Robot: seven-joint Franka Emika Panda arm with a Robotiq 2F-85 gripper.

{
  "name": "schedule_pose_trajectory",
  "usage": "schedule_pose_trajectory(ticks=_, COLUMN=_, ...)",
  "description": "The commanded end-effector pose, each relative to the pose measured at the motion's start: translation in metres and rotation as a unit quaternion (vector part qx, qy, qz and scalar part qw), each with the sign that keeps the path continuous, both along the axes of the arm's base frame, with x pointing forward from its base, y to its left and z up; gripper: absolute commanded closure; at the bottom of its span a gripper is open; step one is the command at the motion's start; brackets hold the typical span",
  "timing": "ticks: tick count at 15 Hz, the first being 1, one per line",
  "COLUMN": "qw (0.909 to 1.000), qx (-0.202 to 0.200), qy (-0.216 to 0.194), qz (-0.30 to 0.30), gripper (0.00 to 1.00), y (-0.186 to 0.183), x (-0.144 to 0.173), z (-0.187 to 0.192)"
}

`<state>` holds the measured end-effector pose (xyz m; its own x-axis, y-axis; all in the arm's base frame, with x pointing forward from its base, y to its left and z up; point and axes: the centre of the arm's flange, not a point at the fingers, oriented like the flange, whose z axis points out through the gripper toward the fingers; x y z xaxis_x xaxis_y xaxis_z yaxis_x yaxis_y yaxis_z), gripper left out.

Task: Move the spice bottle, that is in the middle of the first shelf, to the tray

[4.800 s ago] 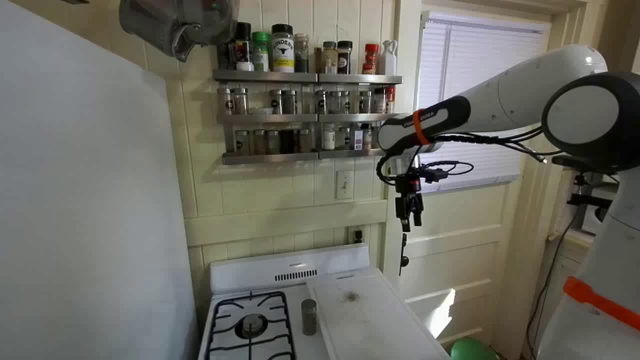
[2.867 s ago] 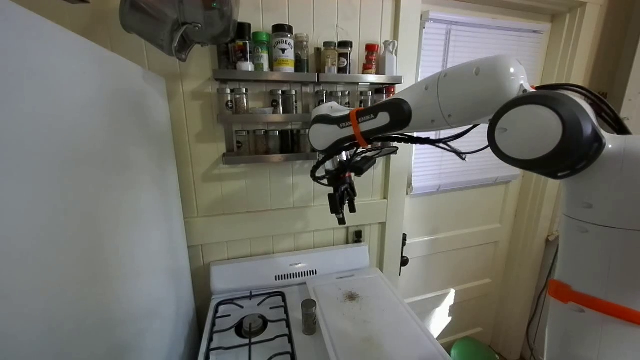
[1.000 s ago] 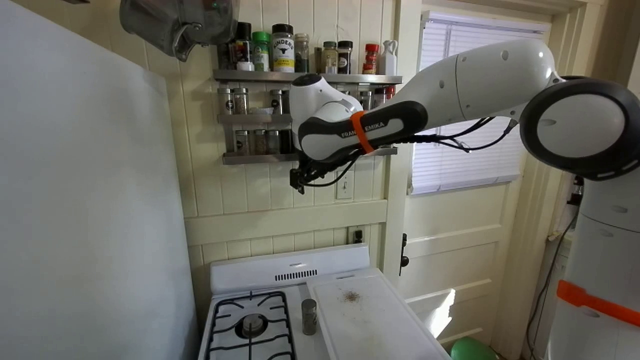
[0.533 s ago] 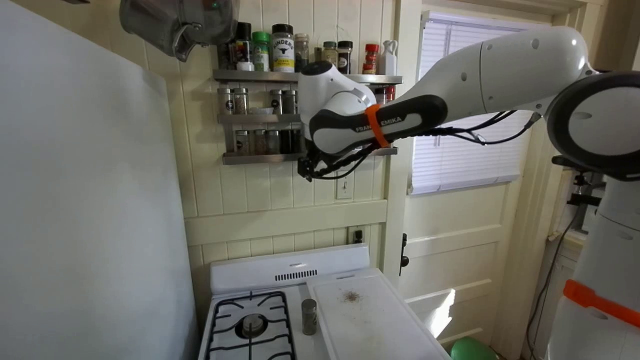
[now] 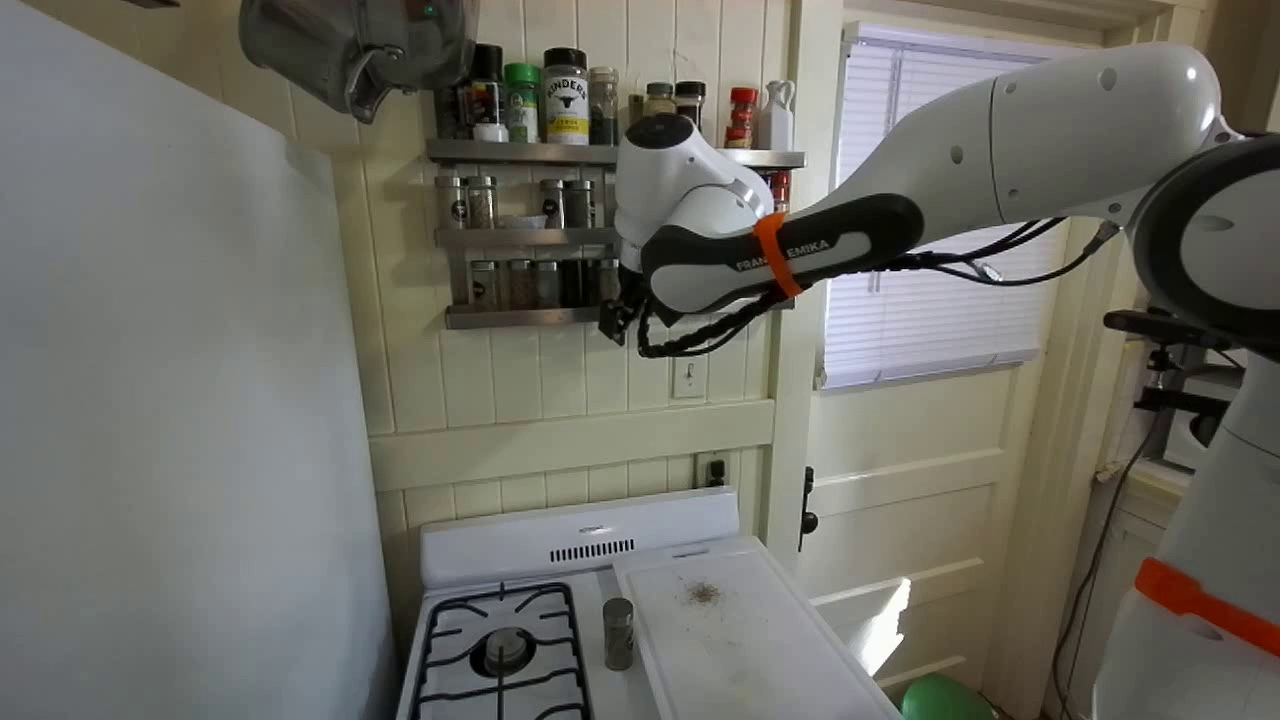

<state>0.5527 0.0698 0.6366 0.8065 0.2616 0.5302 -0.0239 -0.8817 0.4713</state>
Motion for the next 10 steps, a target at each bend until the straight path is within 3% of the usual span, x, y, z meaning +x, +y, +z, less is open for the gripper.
schedule_pose_trajectory(ticks=1, qw=0.9992, qx=-0.008, qy=-0.035, qz=0.019, gripper=0.00, y=-0.008, x=-0.015, z=-0.008)
schedule_pose_trajectory(ticks=10, qw=0.9982, qx=-0.001, qy=-0.052, qz=0.029, gripper=0.00, y=-0.014, x=-0.001, z=-0.003)
